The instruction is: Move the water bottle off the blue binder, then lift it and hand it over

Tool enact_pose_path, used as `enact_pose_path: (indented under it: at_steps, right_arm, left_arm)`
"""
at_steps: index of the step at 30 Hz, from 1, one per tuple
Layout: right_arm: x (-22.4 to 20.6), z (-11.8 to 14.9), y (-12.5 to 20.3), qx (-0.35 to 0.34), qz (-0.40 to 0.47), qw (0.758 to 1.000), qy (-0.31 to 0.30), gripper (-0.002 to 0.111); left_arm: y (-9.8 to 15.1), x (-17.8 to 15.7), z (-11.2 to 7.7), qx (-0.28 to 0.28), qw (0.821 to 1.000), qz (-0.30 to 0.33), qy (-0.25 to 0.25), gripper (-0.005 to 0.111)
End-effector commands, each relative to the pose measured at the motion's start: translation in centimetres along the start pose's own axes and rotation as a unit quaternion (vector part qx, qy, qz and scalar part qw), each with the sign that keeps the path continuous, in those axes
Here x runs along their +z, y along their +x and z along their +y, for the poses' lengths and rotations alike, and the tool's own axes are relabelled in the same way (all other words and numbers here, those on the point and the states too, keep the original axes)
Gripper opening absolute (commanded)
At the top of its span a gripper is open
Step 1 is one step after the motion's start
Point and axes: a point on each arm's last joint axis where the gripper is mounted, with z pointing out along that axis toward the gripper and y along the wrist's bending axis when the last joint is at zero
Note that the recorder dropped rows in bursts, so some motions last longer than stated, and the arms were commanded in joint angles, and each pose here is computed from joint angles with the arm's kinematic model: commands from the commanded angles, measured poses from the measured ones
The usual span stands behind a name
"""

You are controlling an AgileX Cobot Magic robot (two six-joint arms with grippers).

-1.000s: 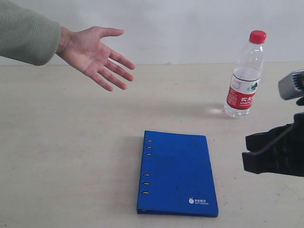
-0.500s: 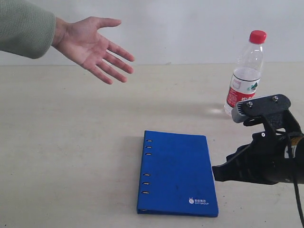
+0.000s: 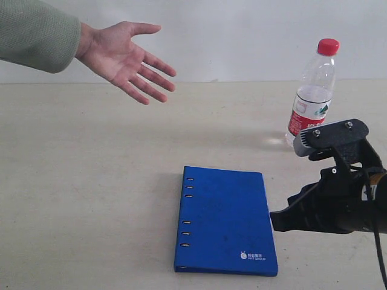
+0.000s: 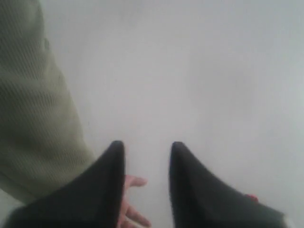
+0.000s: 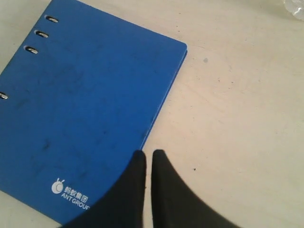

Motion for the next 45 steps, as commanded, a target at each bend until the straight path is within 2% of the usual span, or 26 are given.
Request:
enact_pose_path:
  at_steps: [1, 4, 7, 10, 15, 18, 23, 29, 32, 39, 45]
  right_arm:
    - [0.0, 0.0, -0.3, -0.006, -0.008, 1.000, 0.000, 0.000]
    - [0.0, 0.1, -0.4, -0.006, -0.012, 1.000, -0.001, 0.000]
    - [0.0, 0.1, -0.6, -0.006, -0.009, 1.000, -0.001, 0.000]
    - [0.0, 0.1, -0.7, -0.006, -0.009, 1.000, -0.002, 0.000]
    - [0.4, 0.1, -0.7, -0.006, -0.003, 1.000, 0.000, 0.000]
    - [0.7, 0.1, -0.5, -0.005, 0.005, 1.000, 0.001, 0.000]
    - [1.0, 0.1, -0.2, -0.006, 0.017, 1.000, 0.002, 0.000]
    - [1.9, 0.0, 0.0, -0.004, 0.026, 1.000, 0.005, 0.000]
    - [2.5, -0.1, 0.1, 0.003, 0.034, 0.999, 0.007, 0.000]
    - [3.7, -0.1, 0.1, 0.006, 0.051, 0.999, 0.011, 0.000]
    - [4.6, 0.0, -0.1, 0.007, 0.066, 0.998, 0.012, 0.000]
  left_arm:
    - [1.4, 1.3, -0.1, -0.032, 0.995, 0.096, 0.025, 0.005]
    - [2.0, 2.9, -0.4, -0.037, 0.980, 0.187, 0.061, 0.005]
    - [2.8, 4.7, 0.5, -0.051, 0.960, 0.271, 0.044, 0.005]
    - [3.9, 6.5, 1.5, -0.052, 0.943, 0.326, 0.033, 0.005]
    - [7.6, 7.9, 3.0, -0.100, 0.906, 0.411, 0.016, 0.005]
    - [10.2, 8.7, 2.9, -0.108, 0.881, 0.459, 0.034, 0.005]
    - [13.6, 10.5, 1.7, -0.111, 0.853, 0.507, 0.064, 0.005]
    - [17.7, 12.1, 0.2, -0.077, 0.809, 0.579, 0.067, 0.005]
    - [19.1, 12.8, -0.4, -0.073, 0.799, 0.595, 0.058, 0.005]
    - [21.3, 13.5, -1.2, -0.028, 0.767, 0.641, 0.002, 0.005]
    - [22.0, 13.2, -3.2, -0.020, 0.758, 0.652, 0.018, 0.005]
